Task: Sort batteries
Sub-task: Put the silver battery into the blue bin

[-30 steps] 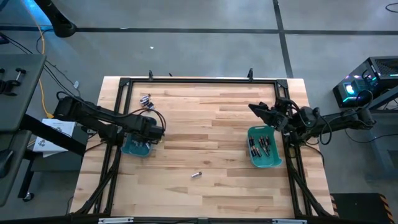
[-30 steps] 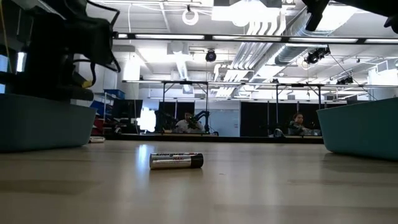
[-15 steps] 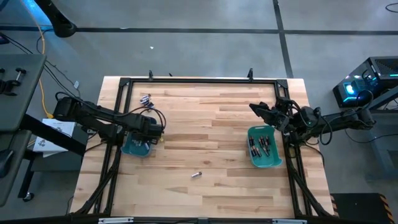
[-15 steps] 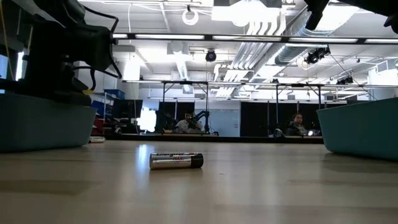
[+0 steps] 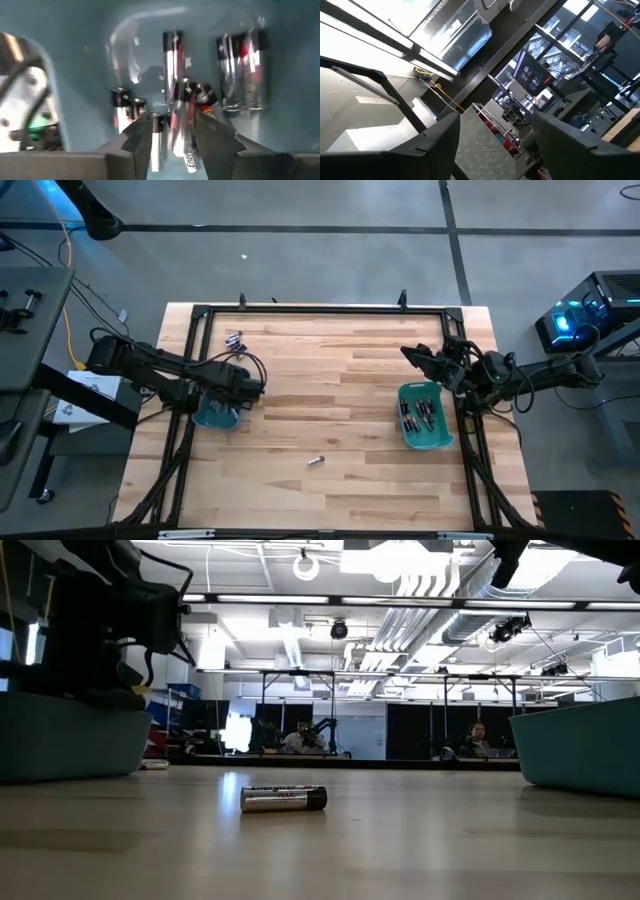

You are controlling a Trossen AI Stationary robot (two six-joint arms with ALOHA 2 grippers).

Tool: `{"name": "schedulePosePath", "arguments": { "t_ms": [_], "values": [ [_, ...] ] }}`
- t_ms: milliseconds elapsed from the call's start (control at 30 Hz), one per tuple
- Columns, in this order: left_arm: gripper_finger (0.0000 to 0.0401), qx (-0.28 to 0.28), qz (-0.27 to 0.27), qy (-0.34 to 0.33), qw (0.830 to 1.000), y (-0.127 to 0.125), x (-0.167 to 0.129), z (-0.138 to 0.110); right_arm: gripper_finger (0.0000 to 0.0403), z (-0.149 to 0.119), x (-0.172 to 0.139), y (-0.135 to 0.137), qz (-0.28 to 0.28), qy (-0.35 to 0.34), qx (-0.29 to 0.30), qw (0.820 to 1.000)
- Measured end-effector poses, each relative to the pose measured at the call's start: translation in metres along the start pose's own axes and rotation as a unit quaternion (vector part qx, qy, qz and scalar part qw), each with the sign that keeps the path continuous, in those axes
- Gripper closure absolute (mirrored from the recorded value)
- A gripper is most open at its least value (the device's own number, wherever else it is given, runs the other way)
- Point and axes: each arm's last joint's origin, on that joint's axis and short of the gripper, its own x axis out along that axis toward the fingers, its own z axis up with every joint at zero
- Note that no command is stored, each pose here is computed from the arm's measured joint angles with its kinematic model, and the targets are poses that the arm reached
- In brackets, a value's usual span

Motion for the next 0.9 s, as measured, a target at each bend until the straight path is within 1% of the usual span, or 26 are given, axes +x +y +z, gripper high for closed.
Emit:
{"name": "schedulePosePath", "arguments": {
  "t_ms": [200, 300, 333, 400, 467, 533, 567, 633, 667, 700, 767, 800, 900],
  "values": [
    [0.0257, 0.006, 0.037, -0.019, 0.999, 0.002, -0.029, 0.006, 0.0160, 0.000, 0.000, 0.000, 0.000, 0.000, 0.000, 1.000],
    [0.0257, 0.010, 0.043, -0.030, 0.999, 0.002, -0.048, 0.009, 0.0160, 0.000, 0.000, 0.000, 0.000, 0.000, 0.000, 1.000],
    [0.0257, 0.011, 0.038, -0.037, 0.999, 0.001, -0.056, 0.010, 0.0160, 0.000, 0.000, 0.000, 0.000, 0.000, 0.000, 1.000],
    [0.0256, 0.009, 0.016, -0.056, 0.998, -0.004, -0.072, 0.010, 0.0160, 0.000, 0.000, 0.000, 0.000, 0.000, 0.000, 1.000],
    [0.0256, 0.008, -0.021, -0.082, 0.996, -0.011, -0.089, 0.007, 0.0160, 0.000, 0.000, 0.000, 0.000, 0.000, 0.000, 1.000],
    [0.0256, 0.015, -0.081, -0.119, 0.990, -0.021, -0.107, 0.002, 0.0160, 0.000, 0.000, 0.000, 0.000, 0.000, -0.001, 1.000],
    [0.0256, 0.028, -0.118, -0.141, 0.983, -0.028, -0.116, -0.002, 0.0160, 0.000, 0.000, 0.000, 0.000, 0.000, -0.001, 1.000],
    [0.0256, 0.078, -0.195, -0.186, 0.960, -0.042, -0.133, -0.014, 0.0160, 0.000, 0.000, 0.000, 0.000, 0.000, -0.002, 1.000],
    [0.0256, 0.110, -0.232, -0.204, 0.945, -0.050, -0.139, -0.020, 0.0160, 0.000, 0.000, 0.000, 0.000, 0.000, -0.005, 1.000],
    [0.0256, 0.149, -0.268, -0.221, 0.926, -0.058, -0.146, -0.028, 0.0160, 0.000, 0.000, 0.000, 0.000, 0.000, -0.006, 1.000],
    [0.0256, 0.233, -0.322, -0.257, 0.881, -0.075, -0.154, -0.046, 0.0160, 0.000, 0.000, 0.000, 0.000, 0.000, -0.006, 1.000],
    [0.0256, 0.272, -0.340, -0.274, 0.857, -0.084, -0.156, -0.055, 0.0160, 0.000, 0.000, 0.000, -0.001, 0.001, -0.006, 1.000],
    [0.0256, 0.357, -0.383, -0.318, 0.790, -0.111, -0.157, -0.083, 0.0160, -0.001, 0.000, -0.001, -0.003, 0.003, -0.014, 1.000]
  ]
}}
